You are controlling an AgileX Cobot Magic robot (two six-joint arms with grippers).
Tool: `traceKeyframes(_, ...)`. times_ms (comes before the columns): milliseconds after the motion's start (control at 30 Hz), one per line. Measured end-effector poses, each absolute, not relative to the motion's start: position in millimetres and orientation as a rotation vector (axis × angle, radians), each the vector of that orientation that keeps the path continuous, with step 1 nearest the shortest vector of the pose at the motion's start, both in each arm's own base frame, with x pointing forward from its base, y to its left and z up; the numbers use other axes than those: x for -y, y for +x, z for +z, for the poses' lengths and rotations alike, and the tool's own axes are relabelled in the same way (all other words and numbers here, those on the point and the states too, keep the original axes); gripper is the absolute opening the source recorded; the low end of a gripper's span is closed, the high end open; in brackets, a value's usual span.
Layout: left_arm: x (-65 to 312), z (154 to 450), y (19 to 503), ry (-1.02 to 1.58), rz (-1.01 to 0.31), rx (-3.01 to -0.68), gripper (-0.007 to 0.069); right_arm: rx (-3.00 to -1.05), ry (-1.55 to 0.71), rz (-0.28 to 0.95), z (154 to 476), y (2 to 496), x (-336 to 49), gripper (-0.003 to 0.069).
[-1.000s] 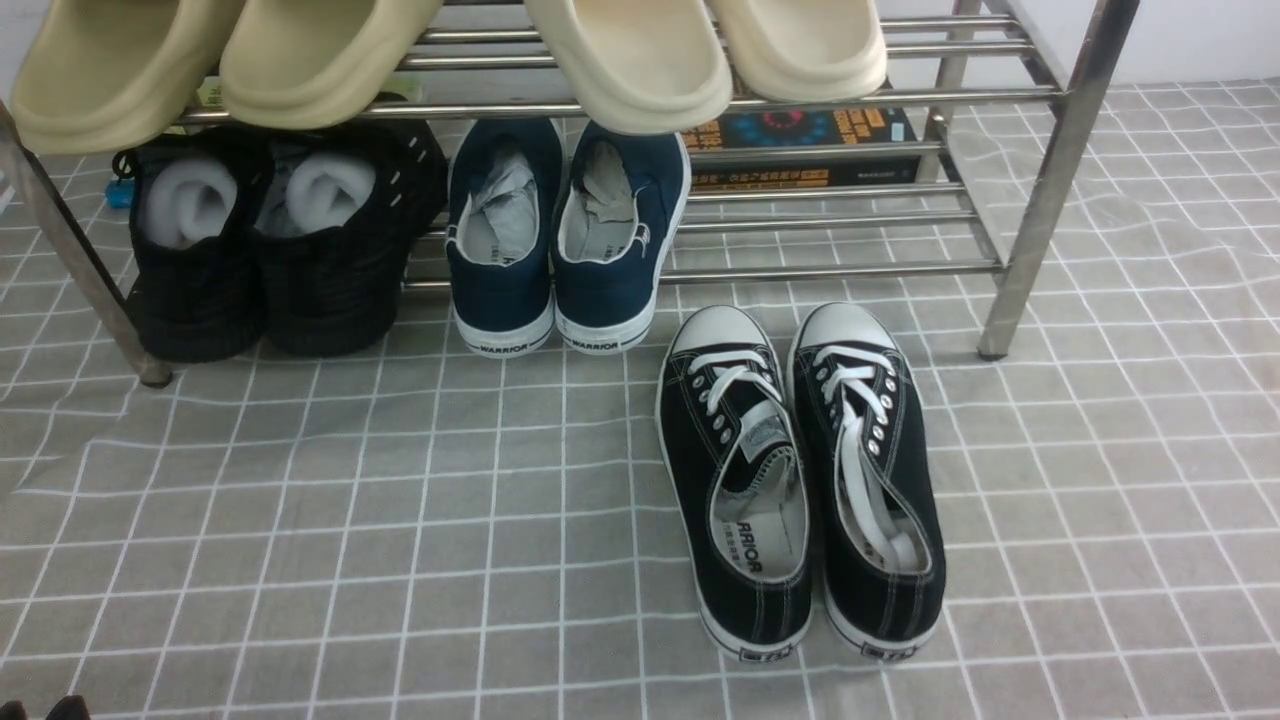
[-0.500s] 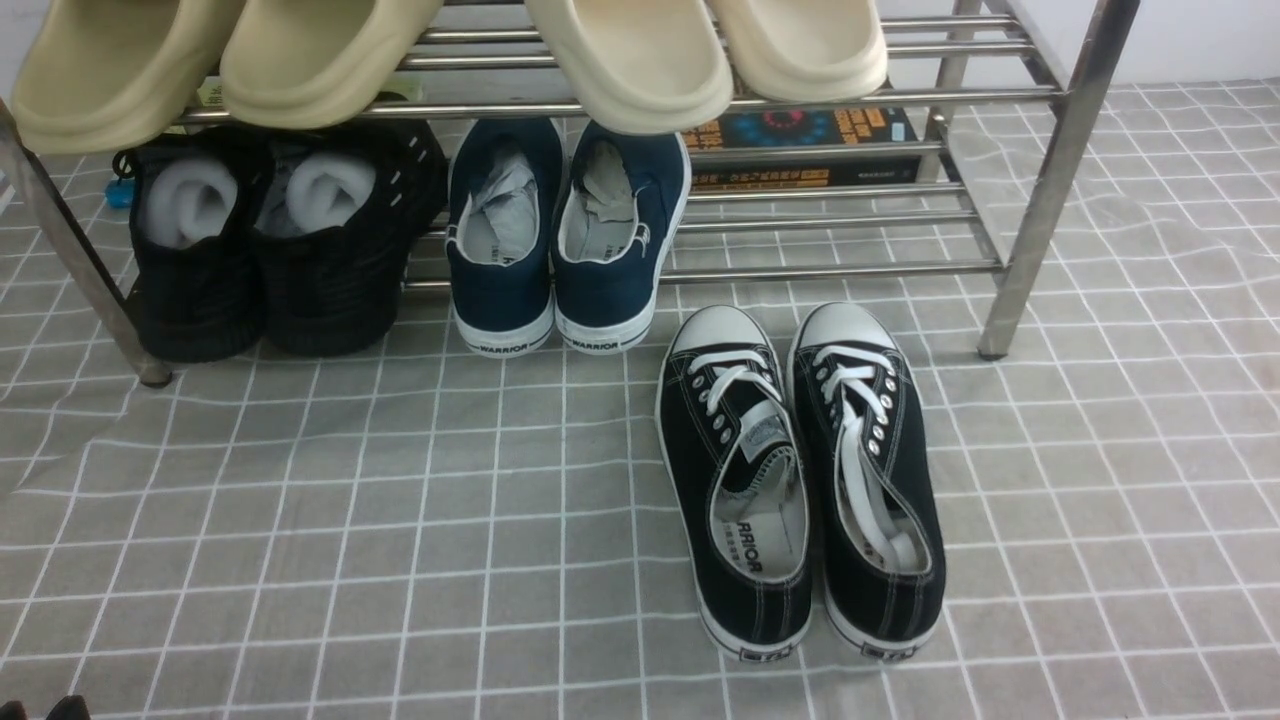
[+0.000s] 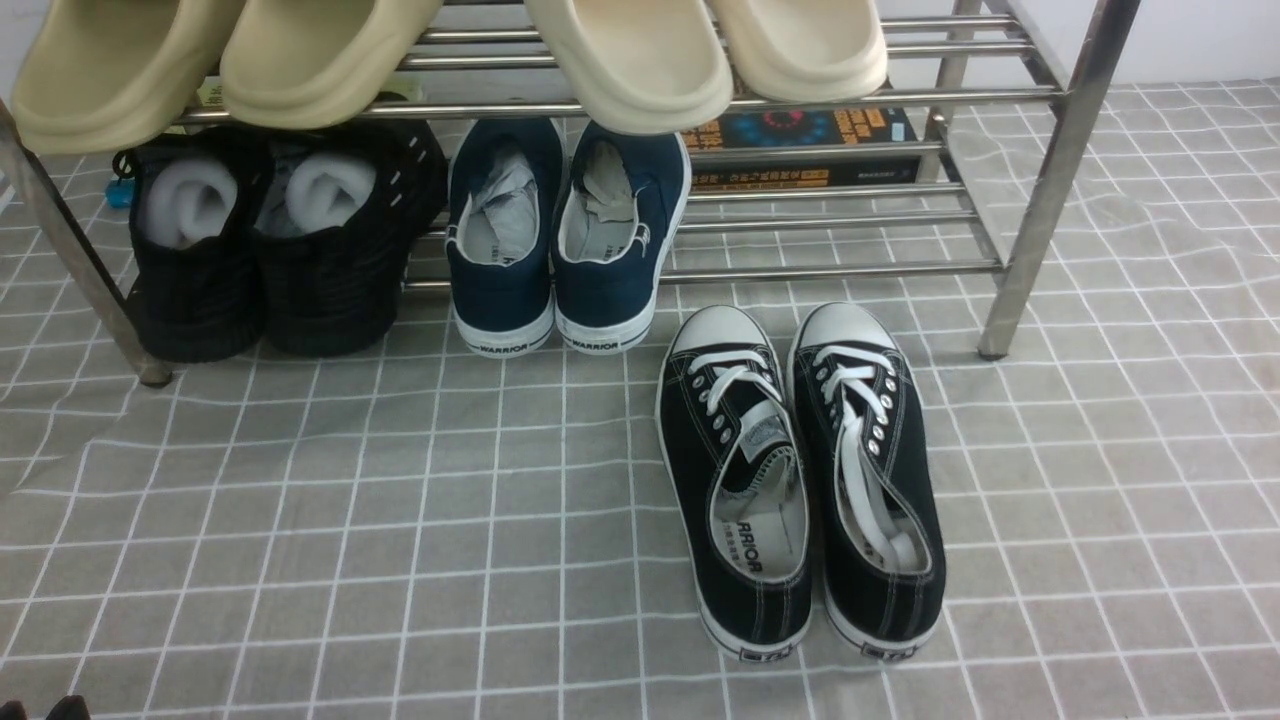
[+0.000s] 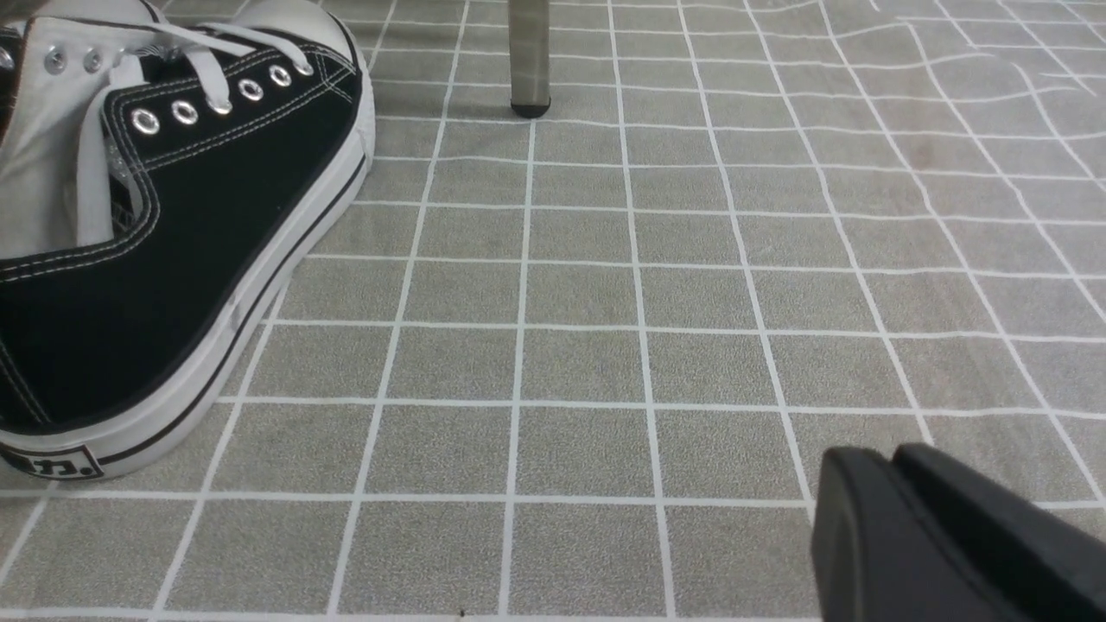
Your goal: Take the shoes off the shelf with your hand from the grey coffee tablecloth.
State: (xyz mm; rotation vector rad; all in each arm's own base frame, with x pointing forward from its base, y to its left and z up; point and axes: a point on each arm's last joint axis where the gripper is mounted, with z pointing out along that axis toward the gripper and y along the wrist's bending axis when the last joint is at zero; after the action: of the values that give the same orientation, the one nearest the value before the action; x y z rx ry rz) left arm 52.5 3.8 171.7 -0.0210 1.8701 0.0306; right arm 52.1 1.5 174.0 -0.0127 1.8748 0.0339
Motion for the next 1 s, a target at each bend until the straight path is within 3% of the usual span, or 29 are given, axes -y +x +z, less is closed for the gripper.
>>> traceKeyframes(1000,-3.8,171.7,52.5,-0.021,0.031,-1.870,0.0239,-1.875,-0.010,0.037,174.0,52.1,-1.5,0.0094)
